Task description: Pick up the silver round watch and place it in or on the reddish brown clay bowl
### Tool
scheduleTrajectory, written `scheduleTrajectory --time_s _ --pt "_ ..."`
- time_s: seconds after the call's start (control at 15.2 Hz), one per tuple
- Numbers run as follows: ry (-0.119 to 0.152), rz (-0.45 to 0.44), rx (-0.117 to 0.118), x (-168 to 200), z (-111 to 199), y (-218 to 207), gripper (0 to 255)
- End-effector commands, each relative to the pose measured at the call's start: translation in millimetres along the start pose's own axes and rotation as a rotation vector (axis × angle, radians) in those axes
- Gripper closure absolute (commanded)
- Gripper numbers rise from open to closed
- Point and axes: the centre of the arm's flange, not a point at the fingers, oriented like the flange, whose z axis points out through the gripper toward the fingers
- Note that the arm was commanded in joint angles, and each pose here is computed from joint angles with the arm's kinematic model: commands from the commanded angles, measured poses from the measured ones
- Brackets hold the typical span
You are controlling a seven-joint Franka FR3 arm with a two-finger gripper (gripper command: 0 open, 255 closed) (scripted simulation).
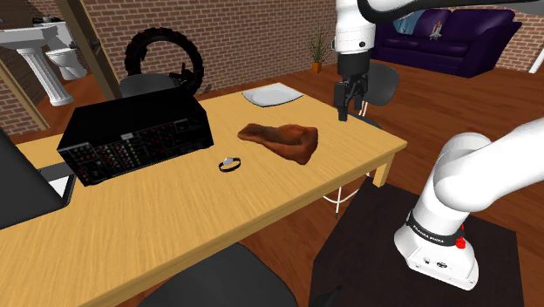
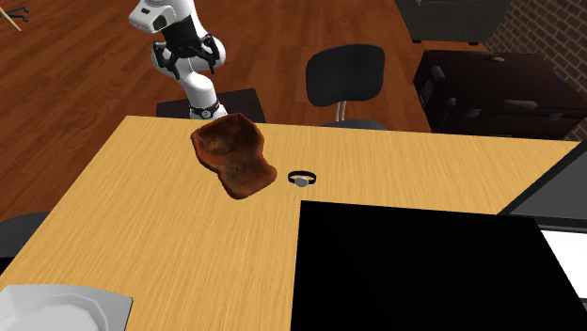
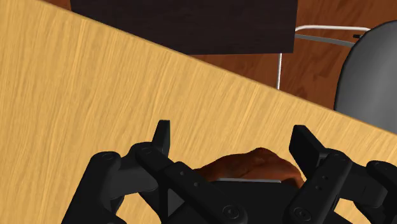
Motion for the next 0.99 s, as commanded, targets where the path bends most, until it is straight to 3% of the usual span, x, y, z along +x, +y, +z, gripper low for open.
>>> scheduleTrajectory --time_s 0.0,0.92 --pt "0.000 0.000 0.000 0 0 0 0" --pt "0.123 0.039 -0.141 121 48 -135 0"
